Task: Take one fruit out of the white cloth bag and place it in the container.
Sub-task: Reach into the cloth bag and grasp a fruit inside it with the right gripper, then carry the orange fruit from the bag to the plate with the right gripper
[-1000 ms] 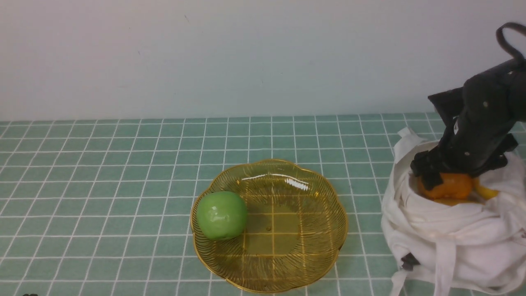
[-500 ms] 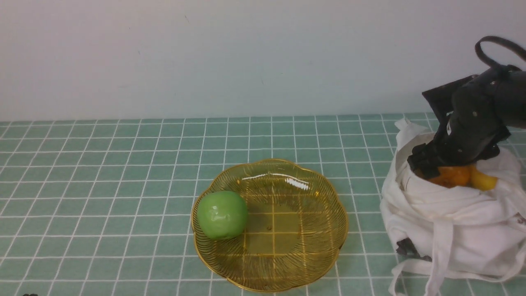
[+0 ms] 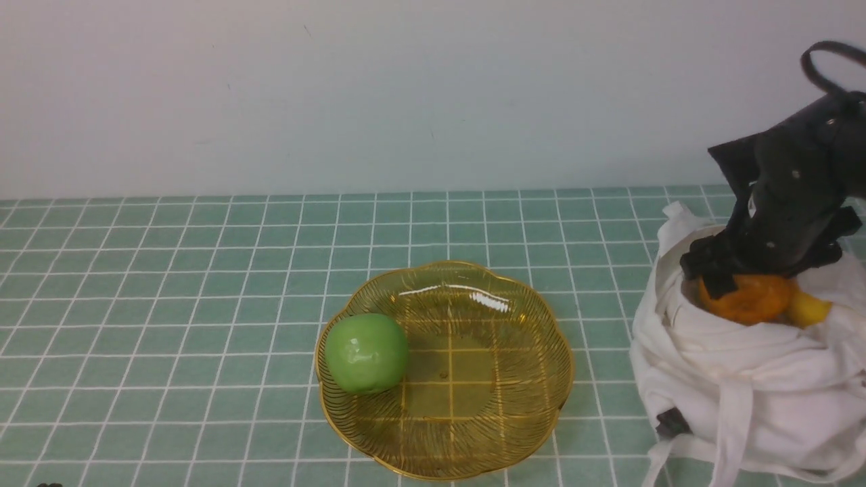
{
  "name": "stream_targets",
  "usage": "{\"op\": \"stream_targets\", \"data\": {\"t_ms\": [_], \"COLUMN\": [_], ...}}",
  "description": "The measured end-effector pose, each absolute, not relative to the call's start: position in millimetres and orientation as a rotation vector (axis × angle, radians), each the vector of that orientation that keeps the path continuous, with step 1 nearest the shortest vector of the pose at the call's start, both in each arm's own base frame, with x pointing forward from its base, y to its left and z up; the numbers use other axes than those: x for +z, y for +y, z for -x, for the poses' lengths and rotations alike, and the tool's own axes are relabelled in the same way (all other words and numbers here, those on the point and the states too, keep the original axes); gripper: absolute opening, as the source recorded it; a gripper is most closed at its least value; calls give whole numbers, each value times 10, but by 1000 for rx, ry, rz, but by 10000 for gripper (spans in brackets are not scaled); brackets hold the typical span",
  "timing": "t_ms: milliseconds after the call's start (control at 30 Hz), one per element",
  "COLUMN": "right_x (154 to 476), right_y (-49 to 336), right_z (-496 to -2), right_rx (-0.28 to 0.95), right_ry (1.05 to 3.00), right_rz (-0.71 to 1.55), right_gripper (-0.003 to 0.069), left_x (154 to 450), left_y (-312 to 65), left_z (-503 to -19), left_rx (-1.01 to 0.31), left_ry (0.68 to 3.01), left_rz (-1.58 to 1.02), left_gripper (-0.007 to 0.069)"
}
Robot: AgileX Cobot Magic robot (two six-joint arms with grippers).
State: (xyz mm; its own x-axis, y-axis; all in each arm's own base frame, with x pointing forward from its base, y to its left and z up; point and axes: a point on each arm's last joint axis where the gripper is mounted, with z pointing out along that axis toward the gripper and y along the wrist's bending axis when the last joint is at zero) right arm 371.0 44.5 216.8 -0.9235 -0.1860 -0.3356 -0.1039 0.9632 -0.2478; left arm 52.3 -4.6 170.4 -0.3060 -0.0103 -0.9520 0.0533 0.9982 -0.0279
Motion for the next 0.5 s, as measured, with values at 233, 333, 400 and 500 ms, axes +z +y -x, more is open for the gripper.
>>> {"op": "stream_targets", "data": {"t_ms": [233,333,400,500], "right_x": [2761,2967,3116,3223], "right_y": [493,524,582,707], "right_z": [-3375,-3194,-3079,-3004], "right_rx": [-145,-44,81,270], "right_ry": [2712,2720,2695,2655], "right_rz": [188,178,186,221], "right_gripper": [579,579,579,579], "left_x": [1704,1704,1704,1704], "left_y": [-46,-46,-46,-46], "left_z": [-523,-523,-523,-523], "left_rx": [-63,-63,-63,-63], "left_ry": [1881,1881,1881,1881], "left_rz": [-31,-31,-31,-31], "left_gripper": [-8,-8,-8,-8]}}
